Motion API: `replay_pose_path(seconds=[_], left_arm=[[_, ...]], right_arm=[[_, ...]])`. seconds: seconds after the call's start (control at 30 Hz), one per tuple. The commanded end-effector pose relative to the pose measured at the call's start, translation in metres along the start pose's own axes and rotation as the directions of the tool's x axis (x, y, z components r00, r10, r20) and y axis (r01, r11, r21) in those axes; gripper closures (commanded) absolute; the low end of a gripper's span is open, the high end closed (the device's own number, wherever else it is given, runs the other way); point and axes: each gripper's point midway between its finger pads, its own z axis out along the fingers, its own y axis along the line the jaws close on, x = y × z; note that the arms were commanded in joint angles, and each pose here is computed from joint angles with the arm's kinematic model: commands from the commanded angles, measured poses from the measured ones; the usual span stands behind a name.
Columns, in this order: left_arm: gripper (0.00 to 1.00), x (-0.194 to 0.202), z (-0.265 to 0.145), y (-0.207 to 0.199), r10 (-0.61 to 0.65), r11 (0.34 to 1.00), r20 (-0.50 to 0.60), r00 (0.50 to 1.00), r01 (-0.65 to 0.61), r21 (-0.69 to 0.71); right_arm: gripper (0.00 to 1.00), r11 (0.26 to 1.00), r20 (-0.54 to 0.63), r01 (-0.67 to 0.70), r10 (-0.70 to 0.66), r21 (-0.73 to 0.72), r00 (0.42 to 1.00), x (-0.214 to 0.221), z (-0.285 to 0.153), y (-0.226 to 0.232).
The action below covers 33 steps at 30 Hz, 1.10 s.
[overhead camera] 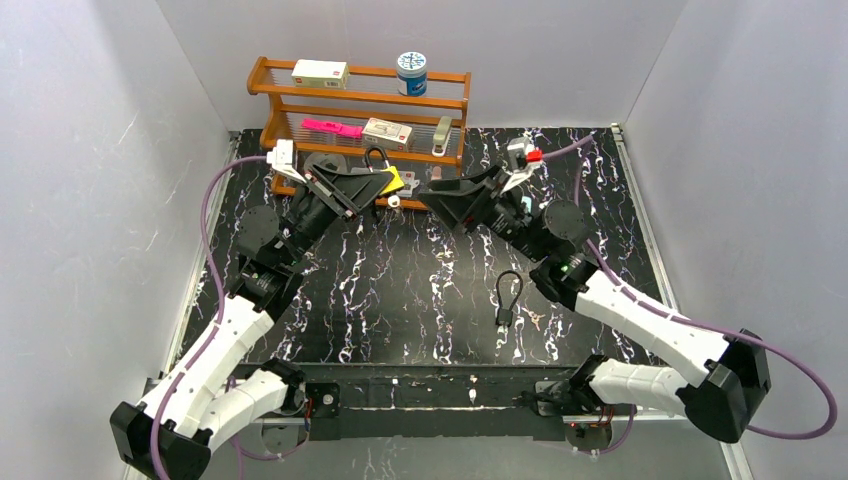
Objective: Unlock with the key
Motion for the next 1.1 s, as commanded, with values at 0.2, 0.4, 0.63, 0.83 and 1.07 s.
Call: replay_pose_path(seconds=[0.2,0.4,0.63,0.83,1.07], left_arm=[[1.0,0.012,-0.01,-0.055,0.119,0.965,-0.082,0.99,-0.095,0.246],[1.0,0.013,-0.008,-0.055,0.118,0.963,-0.087,0.989,-0.093,0.254],[1.0,0.012,-0.008,-0.056,0.117,0.961,-0.08,0.99,-0.093,0.26],[1.0,0.01,-0.009,-0.055,0.122,0.959,-0.056,0.991,-0.104,0.264],[1.0,0.011,-0.009,-0.052,0.114,0.958,-0.054,0.992,-0.096,0.269]], right_arm=[[0.41,0.906,-0.094,-0.353,0.341,-0.232,0.935,-0.016,-0.005,0.04],[0.39,0.891,-0.127,-0.371,0.35,-0.26,0.928,-0.015,-0.005,0.047],[0.43,0.86,-0.18,-0.42,0.382,-0.291,0.906,-0.013,0.003,0.054],[0.6,0.846,-0.195,-0.446,0.404,-0.291,0.894,-0.01,0.009,0.054],[0.65,0.836,-0.188,-0.451,0.411,-0.313,0.892,-0.013,0.013,0.057]])
